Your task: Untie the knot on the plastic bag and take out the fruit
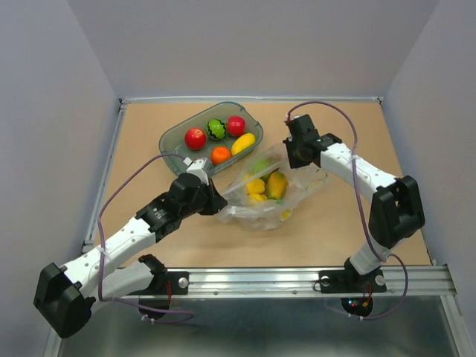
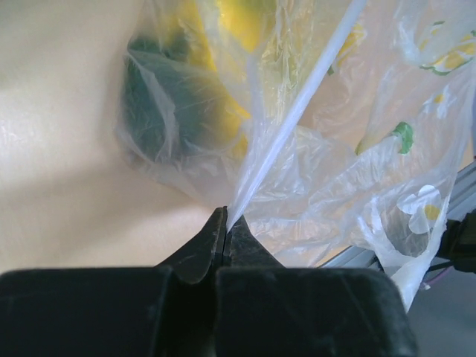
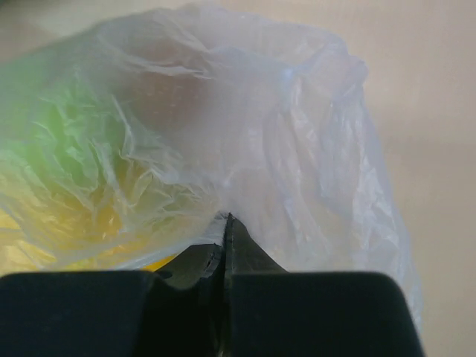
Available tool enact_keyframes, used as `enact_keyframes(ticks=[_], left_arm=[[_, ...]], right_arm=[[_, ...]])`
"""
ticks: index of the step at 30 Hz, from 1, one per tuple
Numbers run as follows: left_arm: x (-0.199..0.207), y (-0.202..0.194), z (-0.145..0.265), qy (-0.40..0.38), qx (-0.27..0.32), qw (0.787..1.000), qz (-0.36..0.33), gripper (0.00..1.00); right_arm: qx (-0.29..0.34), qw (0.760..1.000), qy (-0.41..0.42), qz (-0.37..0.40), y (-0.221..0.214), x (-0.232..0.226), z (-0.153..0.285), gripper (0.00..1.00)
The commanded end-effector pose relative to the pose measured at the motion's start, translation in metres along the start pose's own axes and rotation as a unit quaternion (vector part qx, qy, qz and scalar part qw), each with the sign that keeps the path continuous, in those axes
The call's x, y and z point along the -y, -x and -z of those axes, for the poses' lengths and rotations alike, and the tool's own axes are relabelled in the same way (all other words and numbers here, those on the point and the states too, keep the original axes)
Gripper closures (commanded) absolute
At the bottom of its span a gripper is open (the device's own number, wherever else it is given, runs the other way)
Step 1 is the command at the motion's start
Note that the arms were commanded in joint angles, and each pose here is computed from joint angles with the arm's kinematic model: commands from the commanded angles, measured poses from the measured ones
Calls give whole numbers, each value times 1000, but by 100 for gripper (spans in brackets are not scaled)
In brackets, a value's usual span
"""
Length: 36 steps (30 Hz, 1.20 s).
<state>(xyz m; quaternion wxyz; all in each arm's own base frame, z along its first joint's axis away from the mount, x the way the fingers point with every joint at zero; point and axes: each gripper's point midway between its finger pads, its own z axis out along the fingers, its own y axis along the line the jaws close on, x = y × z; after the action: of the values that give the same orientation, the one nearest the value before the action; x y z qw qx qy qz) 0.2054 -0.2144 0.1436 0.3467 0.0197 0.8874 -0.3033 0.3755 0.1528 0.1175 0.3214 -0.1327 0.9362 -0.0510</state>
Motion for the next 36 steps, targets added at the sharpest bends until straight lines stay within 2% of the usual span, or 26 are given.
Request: enact_keyframes(ticks=[1, 2, 4, 5, 6, 7, 11, 12, 15, 18, 22, 24, 28, 30, 33, 36], left_arm=[[-39, -18, 11, 72, -1, 997, 17, 100], [-40, -15, 11, 73, 4, 997, 8, 99], [-33, 1, 16, 69, 27, 997, -7, 90], [-27, 11, 18, 59, 41, 997, -33, 79], [-13, 28, 26, 39, 67, 996, -47, 74], [-5, 39, 31, 27, 85, 994, -62, 58], [41, 91, 58, -42, 172, 975, -132, 35], [53, 103, 65, -59, 195, 968, -146, 34], [94, 137, 88, -106, 241, 948, -182, 32], [136, 148, 103, -168, 255, 929, -211, 30], [176, 147, 93, -193, 241, 919, -246, 29], [194, 135, 82, -202, 224, 914, -273, 29], [199, 110, 22, -148, 176, 928, -291, 33], [191, 107, -1, -112, 178, 936, -281, 37], [156, 77, -52, -41, 139, 953, -267, 46], [122, 49, -79, 13, 107, 959, -263, 52]], right_arm=[[66, 987, -28, -144, 45, 73, 16, 99], [62, 987, 9, -145, 43, 59, 17, 99], [65, 987, 30, -144, 42, 48, 25, 99], [69, 987, 35, -141, 39, 45, 31, 99], [70, 988, 41, -133, 38, 38, 34, 99], [72, 988, 46, -129, 37, 35, 37, 99], [80, 989, 56, -109, 32, 23, 49, 99], [80, 989, 57, -107, 31, 21, 50, 99], [88, 989, 61, -100, 30, 17, 60, 99], [92, 989, 62, -94, 30, 14, 66, 99], [92, 990, 62, -90, 28, 12, 70, 99], [91, 990, 63, -89, 28, 12, 70, 99], [92, 989, 65, -91, 29, 10, 72, 99], [89, 990, 66, -90, 28, 10, 71, 99], [86, 990, 64, -90, 27, 10, 68, 99], [83, 991, 39, -95, 25, 17, 63, 99]])
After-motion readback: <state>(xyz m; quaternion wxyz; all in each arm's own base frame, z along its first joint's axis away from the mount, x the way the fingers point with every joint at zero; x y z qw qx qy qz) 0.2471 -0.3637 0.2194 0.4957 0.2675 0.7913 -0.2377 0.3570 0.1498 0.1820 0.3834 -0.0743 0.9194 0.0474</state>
